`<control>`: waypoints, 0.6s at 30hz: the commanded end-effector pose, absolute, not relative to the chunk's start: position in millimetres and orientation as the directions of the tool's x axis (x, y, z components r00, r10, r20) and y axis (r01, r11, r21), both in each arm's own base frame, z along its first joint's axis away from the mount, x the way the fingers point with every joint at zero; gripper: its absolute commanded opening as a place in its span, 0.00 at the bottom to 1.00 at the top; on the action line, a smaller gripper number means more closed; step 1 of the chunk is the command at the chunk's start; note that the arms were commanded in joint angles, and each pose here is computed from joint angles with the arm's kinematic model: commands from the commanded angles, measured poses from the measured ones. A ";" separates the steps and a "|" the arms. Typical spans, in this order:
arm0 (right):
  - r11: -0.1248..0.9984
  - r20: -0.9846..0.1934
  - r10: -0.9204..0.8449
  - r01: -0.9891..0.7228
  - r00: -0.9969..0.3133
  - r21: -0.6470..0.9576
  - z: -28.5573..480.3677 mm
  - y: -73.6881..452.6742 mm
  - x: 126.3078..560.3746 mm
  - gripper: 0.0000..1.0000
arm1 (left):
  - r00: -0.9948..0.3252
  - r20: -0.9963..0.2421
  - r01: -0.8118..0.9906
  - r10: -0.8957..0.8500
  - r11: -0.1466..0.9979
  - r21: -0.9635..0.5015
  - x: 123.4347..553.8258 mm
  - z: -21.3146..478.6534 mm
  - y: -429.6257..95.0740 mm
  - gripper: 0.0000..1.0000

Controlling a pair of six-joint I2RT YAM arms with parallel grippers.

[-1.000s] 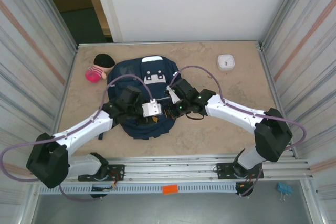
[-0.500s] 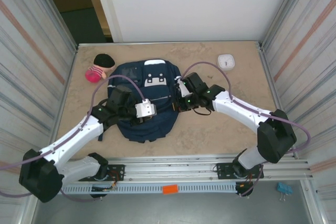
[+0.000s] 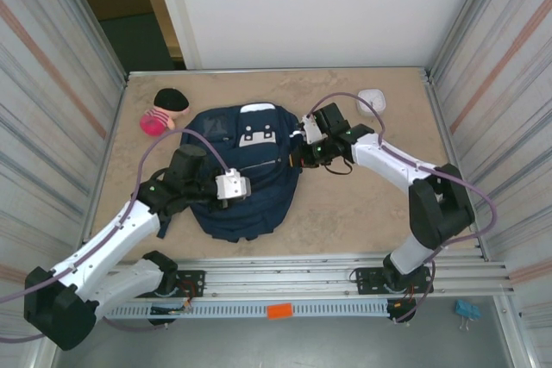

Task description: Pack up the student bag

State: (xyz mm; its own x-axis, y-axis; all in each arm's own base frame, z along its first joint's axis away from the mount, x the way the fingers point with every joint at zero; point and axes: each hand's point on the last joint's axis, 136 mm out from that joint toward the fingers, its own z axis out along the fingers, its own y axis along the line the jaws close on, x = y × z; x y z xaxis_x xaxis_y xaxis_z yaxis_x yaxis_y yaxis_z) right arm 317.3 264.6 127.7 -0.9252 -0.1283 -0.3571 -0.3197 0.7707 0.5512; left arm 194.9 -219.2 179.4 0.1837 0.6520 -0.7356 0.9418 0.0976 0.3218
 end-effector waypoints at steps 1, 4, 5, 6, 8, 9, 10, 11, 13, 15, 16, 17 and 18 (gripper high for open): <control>0.895 -0.473 0.020 -0.195 -0.881 0.402 123.2 208.2 393.8 0.00 | 0.236 -0.791 0.968 0.564 -0.064 0.244 142.1 196.2 -221.4 0.00; 0.896 -0.467 0.021 -0.191 -0.884 0.402 117.7 207.7 406.1 0.00 | 0.257 -0.791 0.964 0.555 -0.088 0.251 138.1 198.4 -221.4 0.00; 0.897 -0.462 0.018 -0.190 -0.887 0.399 114.6 207.7 408.4 0.00 | 0.262 -0.791 0.963 0.553 -0.093 0.254 137.6 198.9 -221.6 0.00; 0.897 -0.457 0.014 -0.190 -0.890 0.399 111.2 208.1 409.7 0.00 | 0.264 -0.790 0.962 0.554 -0.093 0.256 138.0 199.0 -221.6 0.00; 0.900 -0.446 0.007 -0.189 -0.895 0.394 105.9 208.4 410.3 0.00 | 0.264 -0.787 0.962 0.558 -0.093 0.257 138.8 197.2 -221.6 0.00; 0.900 -0.444 0.004 -0.190 -0.896 0.391 104.6 208.2 410.5 0.00 | 0.261 -0.786 0.963 0.561 -0.092 0.254 139.1 196.1 -221.3 0.00; 0.902 -0.440 0.001 -0.189 -0.898 0.387 102.5 207.6 409.9 0.00 | 0.262 -0.786 0.963 0.560 -0.092 0.254 139.0 195.7 -221.5 0.00; 0.907 -0.437 -0.001 -0.185 -0.899 0.378 100.1 205.5 409.5 0.00 | 0.260 -0.787 0.963 0.559 -0.092 0.253 139.2 194.8 -221.7 0.00; 0.920 -0.440 -0.008 -0.178 -0.898 0.348 97.7 200.7 409.5 0.00 | 0.260 -0.789 0.963 0.556 -0.093 0.251 138.5 193.6 -222.0 0.00; 0.941 -0.440 -0.008 -0.156 -0.898 0.301 92.8 191.8 412.2 0.00 | 0.260 -0.794 0.964 0.549 -0.096 0.249 137.2 194.2 -222.4 0.00; 0.949 -0.438 -0.006 -0.143 -0.899 0.281 91.1 188.2 413.7 0.00 | 0.261 -0.796 0.964 0.546 -0.097 0.249 136.7 194.8 -222.7 0.00; 0.953 -0.436 -0.006 -0.136 -0.900 0.269 89.3 186.2 415.5 0.00 | 0.263 -0.798 0.963 0.541 -0.100 0.250 136.0 195.8 -223.0 0.00; 0.951 -0.438 -0.004 -0.139 -0.899 0.276 90.2 187.7 417.5 0.00 | 0.262 -0.799 0.964 0.541 -0.100 0.248 135.6 195.4 -223.0 0.00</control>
State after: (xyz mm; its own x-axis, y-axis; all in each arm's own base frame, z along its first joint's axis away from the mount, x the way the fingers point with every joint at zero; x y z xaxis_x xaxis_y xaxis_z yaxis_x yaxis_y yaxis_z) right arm 342.1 263.2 105.2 -0.9412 -0.1585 -0.2984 -0.3032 0.7859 0.5389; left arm 189.5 -217.5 176.1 0.2379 0.6610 -0.7117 0.9363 0.0388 0.3490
